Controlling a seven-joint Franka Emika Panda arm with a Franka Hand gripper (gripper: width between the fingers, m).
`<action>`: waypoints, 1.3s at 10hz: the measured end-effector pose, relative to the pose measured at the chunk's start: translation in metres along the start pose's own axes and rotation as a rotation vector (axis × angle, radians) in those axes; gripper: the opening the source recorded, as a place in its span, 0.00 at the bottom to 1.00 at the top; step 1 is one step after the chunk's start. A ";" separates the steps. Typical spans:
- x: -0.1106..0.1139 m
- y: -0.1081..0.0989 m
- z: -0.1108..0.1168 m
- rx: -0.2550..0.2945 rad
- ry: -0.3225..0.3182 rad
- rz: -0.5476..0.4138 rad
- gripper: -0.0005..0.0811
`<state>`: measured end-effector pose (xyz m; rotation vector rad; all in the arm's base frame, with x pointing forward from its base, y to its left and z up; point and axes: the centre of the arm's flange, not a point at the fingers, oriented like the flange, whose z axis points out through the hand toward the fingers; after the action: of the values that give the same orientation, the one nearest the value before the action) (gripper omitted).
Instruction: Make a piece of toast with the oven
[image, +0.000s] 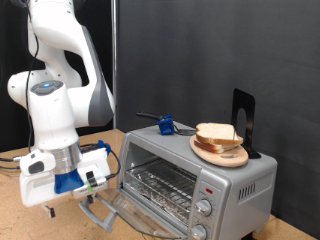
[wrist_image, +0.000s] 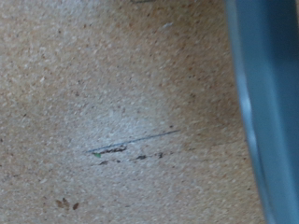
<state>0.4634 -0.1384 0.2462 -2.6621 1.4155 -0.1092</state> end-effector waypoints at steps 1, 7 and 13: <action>0.004 -0.001 0.006 0.000 0.005 0.016 1.00; 0.025 -0.012 0.044 -0.034 0.038 0.036 1.00; 0.040 0.011 0.058 -0.052 0.042 0.016 1.00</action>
<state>0.4835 -0.1731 0.1871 -2.7052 1.4717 -0.1291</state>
